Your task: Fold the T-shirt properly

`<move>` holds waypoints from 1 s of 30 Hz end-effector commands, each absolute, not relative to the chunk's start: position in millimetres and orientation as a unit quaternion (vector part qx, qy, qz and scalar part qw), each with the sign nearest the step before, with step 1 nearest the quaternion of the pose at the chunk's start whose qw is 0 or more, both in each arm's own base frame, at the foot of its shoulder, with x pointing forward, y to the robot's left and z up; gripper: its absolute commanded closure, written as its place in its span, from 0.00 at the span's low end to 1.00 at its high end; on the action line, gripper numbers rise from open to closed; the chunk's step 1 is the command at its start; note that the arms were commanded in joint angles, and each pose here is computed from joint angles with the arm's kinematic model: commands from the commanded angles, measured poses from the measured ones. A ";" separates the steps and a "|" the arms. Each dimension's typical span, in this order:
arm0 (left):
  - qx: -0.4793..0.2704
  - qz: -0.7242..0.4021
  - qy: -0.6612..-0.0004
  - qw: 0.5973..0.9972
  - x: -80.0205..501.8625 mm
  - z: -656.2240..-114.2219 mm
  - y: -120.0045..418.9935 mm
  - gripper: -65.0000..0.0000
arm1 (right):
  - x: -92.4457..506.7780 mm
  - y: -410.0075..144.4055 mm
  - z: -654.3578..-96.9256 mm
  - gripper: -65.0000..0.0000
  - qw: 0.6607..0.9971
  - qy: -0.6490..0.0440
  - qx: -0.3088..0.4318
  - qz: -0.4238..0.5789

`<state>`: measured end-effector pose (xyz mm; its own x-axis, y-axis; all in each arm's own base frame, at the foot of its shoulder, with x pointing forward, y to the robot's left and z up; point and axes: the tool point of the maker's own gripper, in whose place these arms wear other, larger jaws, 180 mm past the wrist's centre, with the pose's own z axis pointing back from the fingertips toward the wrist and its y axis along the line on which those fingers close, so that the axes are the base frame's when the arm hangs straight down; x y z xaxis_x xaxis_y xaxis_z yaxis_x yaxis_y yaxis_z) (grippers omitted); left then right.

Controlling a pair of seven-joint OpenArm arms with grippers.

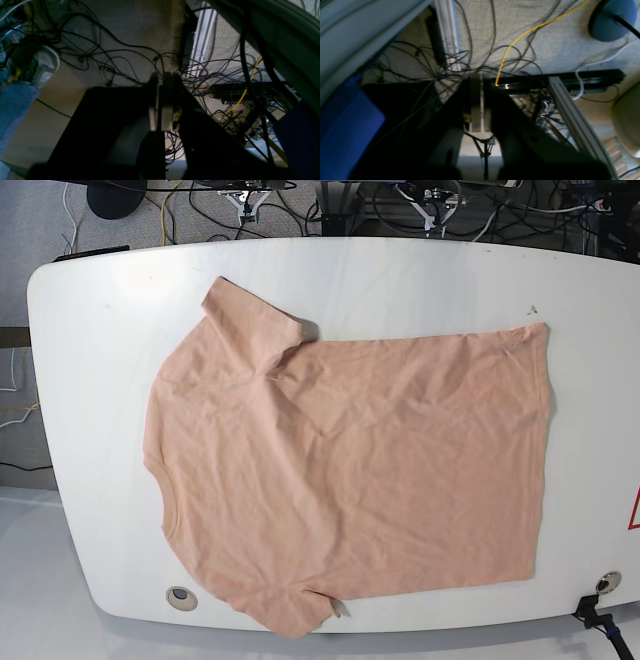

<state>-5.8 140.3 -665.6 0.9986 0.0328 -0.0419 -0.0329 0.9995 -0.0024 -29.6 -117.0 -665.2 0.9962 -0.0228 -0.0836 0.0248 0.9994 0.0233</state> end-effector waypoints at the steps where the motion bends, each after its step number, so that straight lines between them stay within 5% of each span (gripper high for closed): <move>1: 0.001 0.022 0.017 1.000 -4.2 -665.6 142.1 0.99 | -26.7 -114.4 -665.3 0.98 0.999 0.033 0.024 -0.006; 30: 0.033 0.018 0.059 0.998 -134.0 -644.9 179.5 0.97 | -88.6 -157.3 -656.3 0.99 1.000 0.024 -0.010 0.007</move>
<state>-125.2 171.2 -649.1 0.9909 0.0394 -0.1289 -0.0326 0.9980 0.0549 -81.9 -149.3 -658.7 0.9982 0.0090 -0.0599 -0.0096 0.9999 -0.0094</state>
